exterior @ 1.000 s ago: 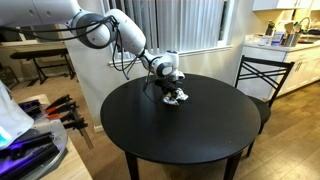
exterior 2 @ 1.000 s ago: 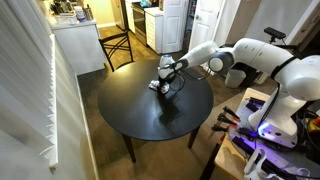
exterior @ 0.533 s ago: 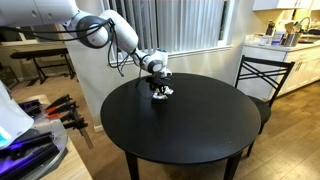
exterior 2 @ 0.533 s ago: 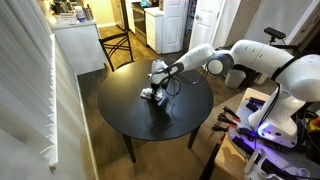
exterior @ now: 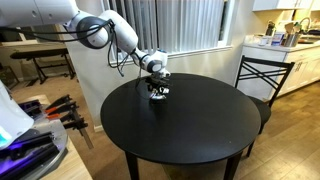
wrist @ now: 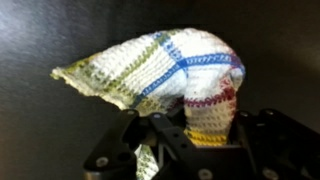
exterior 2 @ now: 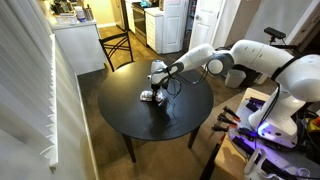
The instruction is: Use the towel to clean the table
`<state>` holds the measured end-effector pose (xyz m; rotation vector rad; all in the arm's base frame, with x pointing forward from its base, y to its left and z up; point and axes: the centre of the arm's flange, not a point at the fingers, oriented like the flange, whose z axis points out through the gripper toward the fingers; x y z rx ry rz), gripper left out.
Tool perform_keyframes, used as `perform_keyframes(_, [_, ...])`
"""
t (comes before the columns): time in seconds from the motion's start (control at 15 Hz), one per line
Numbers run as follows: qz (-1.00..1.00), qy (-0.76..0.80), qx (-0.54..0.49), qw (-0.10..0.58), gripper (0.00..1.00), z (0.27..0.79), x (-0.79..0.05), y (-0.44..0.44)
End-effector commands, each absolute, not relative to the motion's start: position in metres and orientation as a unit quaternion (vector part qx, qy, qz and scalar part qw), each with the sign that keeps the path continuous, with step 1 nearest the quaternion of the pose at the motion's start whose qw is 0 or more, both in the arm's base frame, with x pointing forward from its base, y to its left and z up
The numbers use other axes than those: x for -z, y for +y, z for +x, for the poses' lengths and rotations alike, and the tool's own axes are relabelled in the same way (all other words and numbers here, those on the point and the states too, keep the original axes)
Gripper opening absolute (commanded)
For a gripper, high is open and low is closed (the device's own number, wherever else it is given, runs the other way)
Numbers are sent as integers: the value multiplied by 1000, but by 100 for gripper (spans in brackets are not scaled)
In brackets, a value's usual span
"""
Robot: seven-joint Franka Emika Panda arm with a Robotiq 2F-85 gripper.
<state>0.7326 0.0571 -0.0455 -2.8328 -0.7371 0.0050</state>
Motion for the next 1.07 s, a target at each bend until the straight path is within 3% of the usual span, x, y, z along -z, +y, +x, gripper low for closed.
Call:
perform_keyframes(0.0, [-974, -198, 13, 109, 3, 759, 63, -12])
perform_keyframes(0.6, [-997, 39, 55, 37, 3, 690, 61, -240])
perform_keyframes(0.8, [-995, 82, 58, 28, 3, 685, 64, -261])
perform_keyframes(1.0, [-996, 66, 58, 31, 3, 712, 67, -233])
